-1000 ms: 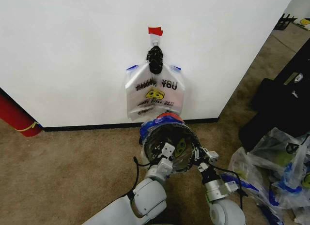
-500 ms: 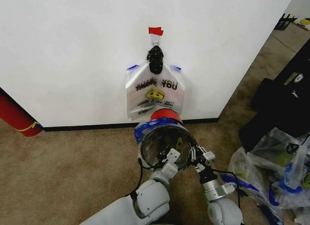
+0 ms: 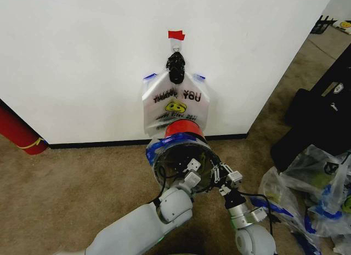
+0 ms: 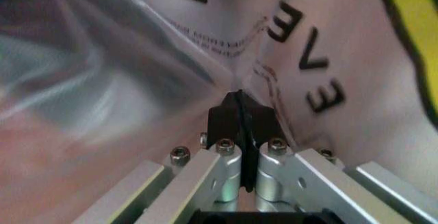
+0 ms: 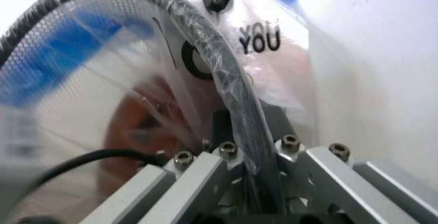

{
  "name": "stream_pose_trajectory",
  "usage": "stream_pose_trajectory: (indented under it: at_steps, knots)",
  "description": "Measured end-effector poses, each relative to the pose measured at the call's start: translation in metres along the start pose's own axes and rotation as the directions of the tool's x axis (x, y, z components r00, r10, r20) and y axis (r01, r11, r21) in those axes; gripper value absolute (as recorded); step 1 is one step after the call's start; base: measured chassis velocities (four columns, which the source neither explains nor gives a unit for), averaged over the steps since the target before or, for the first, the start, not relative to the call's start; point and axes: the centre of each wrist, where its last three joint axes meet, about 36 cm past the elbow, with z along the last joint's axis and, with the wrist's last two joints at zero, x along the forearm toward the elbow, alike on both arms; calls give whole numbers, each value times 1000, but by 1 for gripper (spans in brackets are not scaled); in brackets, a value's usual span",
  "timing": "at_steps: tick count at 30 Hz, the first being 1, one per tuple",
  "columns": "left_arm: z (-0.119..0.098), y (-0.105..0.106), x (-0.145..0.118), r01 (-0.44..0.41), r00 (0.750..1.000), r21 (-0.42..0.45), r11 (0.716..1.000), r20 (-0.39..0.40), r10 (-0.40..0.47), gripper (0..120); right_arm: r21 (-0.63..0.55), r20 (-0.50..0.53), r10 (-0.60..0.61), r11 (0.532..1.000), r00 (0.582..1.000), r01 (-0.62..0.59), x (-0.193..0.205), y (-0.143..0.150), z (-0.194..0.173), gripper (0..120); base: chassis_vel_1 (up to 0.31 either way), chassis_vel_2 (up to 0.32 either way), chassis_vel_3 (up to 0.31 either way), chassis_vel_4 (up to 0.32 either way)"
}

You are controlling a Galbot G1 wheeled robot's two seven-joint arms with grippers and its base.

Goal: Pick up the garbage bag from the wall and place it over the trash bin.

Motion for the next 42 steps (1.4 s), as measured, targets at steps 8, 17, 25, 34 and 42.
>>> stream_pose_trajectory:
  at_steps: [8, 17, 25, 34, 42]
  knots:
    - [-8, -2, -13, 14, 1000, 6, 1000, 17, -14, 0, 1, 8, -14, 1000, 1000, 14, 5, 4, -2, 0, 0, 0, 0, 0]
    - [-10, 3, -13, 29, 999, 6, 1000, 44, -29, 0, -6, 0, -1, 1000, 1000, 1, 8, 4, 4, 0, 0, 0, 0, 0]
    - [-9, 0, 18, 4, 995, 28, 1000, 97, -7, 0, -92, -33, 108, 990, 994, -110, 2, -1, 16, 0, 0, 0, 0, 0]
    - [-10, 7, 109, -133, 961, 135, 982, 259, 94, 0, -317, -117, 264, 903, 957, -288, -1, -18, 36, 0, 0, 0, 0, 0]
    - [-11, 61, 166, -222, 887, 193, 956, 447, 116, 25, -444, -149, 296, 832, 943, -332, 12, -34, 39, 0, 0, 0, 0, 0]
